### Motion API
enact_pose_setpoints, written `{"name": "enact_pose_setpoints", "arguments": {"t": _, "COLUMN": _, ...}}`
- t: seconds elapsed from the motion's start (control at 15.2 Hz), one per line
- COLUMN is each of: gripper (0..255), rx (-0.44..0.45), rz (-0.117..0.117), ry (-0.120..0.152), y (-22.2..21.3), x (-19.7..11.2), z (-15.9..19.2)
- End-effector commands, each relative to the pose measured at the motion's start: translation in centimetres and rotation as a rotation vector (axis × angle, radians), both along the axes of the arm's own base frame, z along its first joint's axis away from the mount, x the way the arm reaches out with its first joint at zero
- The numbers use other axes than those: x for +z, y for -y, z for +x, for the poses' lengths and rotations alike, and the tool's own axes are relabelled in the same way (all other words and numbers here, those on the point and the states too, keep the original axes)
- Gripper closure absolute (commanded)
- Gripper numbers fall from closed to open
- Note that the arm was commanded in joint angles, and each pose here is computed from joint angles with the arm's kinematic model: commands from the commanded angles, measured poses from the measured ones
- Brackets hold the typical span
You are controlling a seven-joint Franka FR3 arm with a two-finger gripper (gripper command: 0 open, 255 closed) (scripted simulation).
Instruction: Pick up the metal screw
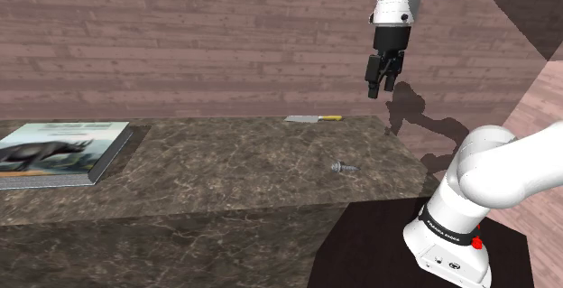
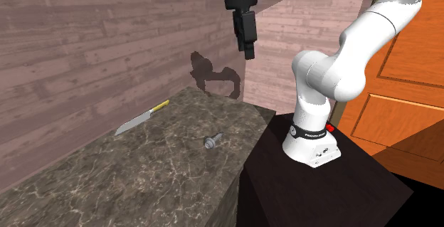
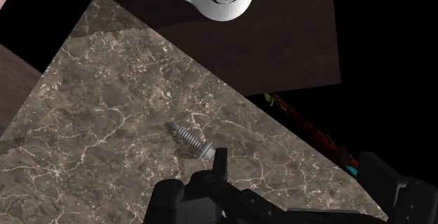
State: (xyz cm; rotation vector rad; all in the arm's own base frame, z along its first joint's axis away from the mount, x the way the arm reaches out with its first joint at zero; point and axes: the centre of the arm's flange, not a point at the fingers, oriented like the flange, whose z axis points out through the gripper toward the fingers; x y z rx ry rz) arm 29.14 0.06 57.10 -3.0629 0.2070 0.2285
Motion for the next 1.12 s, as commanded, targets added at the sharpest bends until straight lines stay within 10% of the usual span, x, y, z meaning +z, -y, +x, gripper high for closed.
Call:
{"name": "enact_pose_setpoints", "arguments": {"t": 0.0, "gripper": 0, "rx": 0.0, "rz": 0.0, "ry": 0.0, "y": 0.0, "x": 0.0, "z": 0.0}}
{"name": "enact_pose_setpoints", "arguments": {"t": 1.06, "gripper": 0, "rx": 0.227, "rz": 0.027, "ry": 0.014, "y": 6.1, "x": -19.5, "z": 5.1}}
